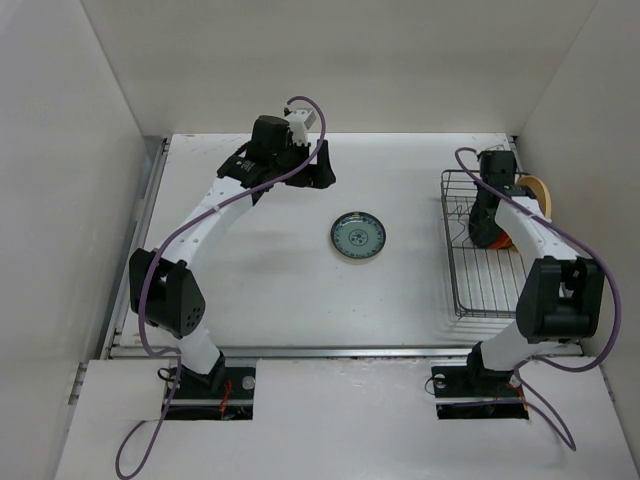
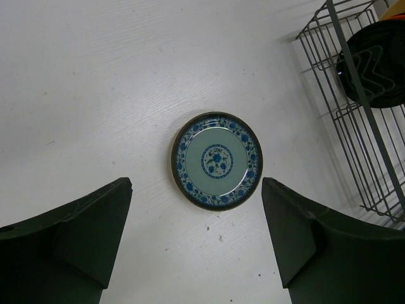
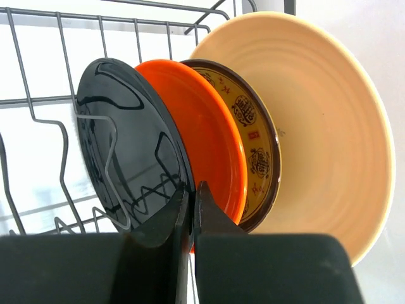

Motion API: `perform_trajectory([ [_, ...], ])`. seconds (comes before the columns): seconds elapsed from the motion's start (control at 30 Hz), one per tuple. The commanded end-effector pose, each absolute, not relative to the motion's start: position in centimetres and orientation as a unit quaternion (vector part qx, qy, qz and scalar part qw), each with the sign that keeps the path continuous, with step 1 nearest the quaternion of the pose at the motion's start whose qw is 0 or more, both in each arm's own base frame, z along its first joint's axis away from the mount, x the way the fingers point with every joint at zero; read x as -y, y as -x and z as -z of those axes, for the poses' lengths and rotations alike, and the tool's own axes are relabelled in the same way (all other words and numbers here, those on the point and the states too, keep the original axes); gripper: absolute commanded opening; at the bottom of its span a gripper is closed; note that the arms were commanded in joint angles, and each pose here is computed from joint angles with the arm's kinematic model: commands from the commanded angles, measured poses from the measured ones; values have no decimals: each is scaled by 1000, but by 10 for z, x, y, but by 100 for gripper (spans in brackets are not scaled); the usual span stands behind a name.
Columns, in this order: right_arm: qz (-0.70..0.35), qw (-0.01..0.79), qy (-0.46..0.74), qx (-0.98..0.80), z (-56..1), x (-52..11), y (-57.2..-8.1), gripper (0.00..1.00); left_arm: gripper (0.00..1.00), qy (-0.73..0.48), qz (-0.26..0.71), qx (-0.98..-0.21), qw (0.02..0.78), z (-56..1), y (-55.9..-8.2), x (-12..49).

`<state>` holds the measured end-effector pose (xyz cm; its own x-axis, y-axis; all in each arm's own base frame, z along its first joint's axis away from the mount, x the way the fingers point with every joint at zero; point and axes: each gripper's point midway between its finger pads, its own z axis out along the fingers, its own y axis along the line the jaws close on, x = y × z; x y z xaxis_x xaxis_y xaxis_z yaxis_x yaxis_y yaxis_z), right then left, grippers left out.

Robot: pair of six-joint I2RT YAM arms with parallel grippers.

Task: Unload the plates from the dish rack

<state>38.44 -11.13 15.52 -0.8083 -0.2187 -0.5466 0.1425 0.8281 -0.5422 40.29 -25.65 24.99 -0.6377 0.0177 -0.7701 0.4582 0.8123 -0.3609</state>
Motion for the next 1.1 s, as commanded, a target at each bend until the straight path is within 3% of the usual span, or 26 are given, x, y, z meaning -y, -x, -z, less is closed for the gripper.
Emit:
perform_trajectory([
  [0.0,295,301,15,-907,-153,114,-379,0,82,-137,280,-849,428,-273,-403,257],
  [0.33,329,411,-41,-849,-229,125,-379,0,82,-137,279,-851,424,-269,-404,257],
  [0.63,315,562,-96,-759,-322,122,-357,0,82,-164,307,-841,415,-266,-399,269],
  [0.8,106,630,9,-770,-335,42,-370,0,80,-243,412,-793,377,-277,-367,300],
  [1.07,-149,562,190,-791,-304,-83,-365,0,79,-301,475,-753,342,-273,-346,317],
])
